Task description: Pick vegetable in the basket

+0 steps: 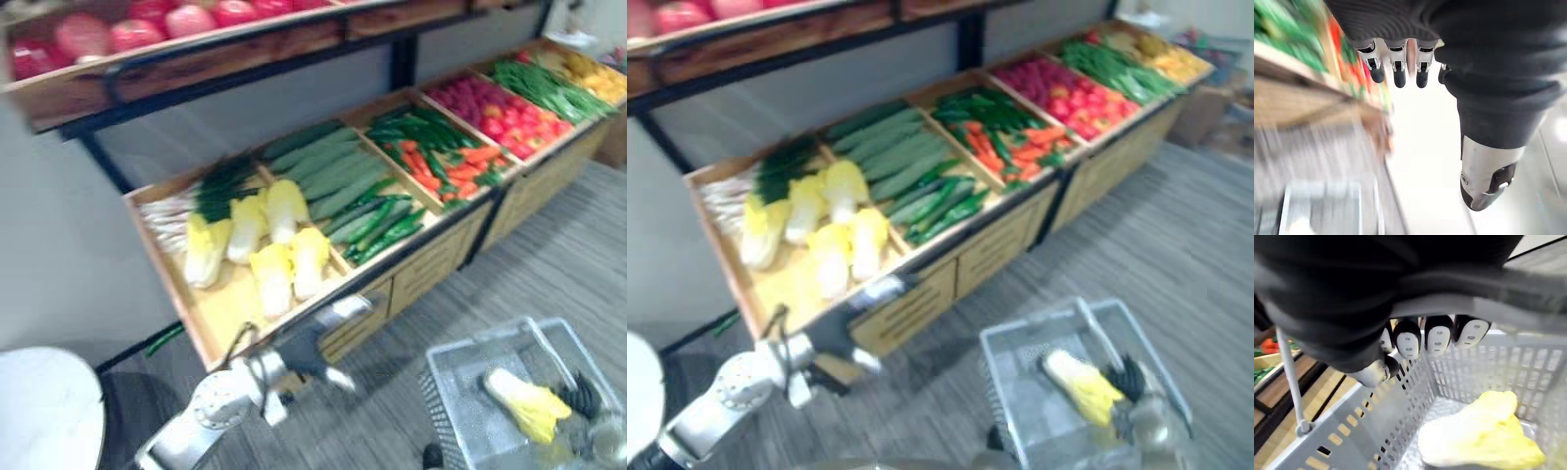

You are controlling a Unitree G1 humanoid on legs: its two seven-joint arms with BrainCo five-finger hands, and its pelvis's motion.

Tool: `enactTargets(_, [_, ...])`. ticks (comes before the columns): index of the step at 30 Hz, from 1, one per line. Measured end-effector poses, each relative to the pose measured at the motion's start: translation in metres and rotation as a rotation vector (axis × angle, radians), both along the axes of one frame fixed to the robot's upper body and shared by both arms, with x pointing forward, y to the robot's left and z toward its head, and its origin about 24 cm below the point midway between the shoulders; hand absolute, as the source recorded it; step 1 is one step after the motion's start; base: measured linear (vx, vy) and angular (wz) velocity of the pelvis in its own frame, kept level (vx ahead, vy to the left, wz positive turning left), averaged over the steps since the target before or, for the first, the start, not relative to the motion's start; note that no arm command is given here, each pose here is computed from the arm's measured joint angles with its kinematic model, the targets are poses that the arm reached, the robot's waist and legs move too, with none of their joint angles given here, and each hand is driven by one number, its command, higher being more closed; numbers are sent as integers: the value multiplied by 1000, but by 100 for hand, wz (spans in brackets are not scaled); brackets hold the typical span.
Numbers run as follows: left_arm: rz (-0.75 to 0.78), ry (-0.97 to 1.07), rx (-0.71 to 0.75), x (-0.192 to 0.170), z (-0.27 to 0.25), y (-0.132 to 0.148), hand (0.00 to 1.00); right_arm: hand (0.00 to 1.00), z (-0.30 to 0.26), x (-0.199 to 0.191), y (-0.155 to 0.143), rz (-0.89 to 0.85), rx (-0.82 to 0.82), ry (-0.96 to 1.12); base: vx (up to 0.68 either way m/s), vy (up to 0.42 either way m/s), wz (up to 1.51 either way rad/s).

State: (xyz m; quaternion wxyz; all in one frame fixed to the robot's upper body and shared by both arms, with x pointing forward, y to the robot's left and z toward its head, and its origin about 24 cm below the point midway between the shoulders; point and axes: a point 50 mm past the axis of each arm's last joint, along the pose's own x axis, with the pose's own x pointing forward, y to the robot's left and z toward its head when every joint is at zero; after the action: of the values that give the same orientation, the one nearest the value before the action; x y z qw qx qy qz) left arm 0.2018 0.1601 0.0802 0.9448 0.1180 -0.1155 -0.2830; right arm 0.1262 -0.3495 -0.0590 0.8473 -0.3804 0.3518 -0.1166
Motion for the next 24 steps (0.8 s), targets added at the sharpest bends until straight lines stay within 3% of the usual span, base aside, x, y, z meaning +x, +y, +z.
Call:
enactTargets(1, [112, 27, -31, 3, -9, 13, 0, 100, -8, -7, 1, -34, 21, 25, 24, -3, 95])
enactTargets(3, [505, 151, -82, 0, -45, 57, 0, 100, -27, -26, 4, -142, 74, 73, 6, -5, 84])
enactTargets(9, [1149, 447, 168, -55, -123, 122, 0, 100, -49, -73, -1, -432, 113, 151, 11, -10, 61])
enactTargets(13, [1471, 702, 261, -105, -165, 149, 0, 100, -58, -89, 9, -548, 135, 143, 30, -28, 35])
enactTargets(16, [1639, 926, 277, -149, -192, 154, 0, 100, -64, -96, 16, -618, 164, 135, 15, -11, 18])
enactTargets(24, [1663, 1292, 316, -206, -225, 125, 0, 100, -71, -97, 27, -679, 174, 126, -6, 4, 6])
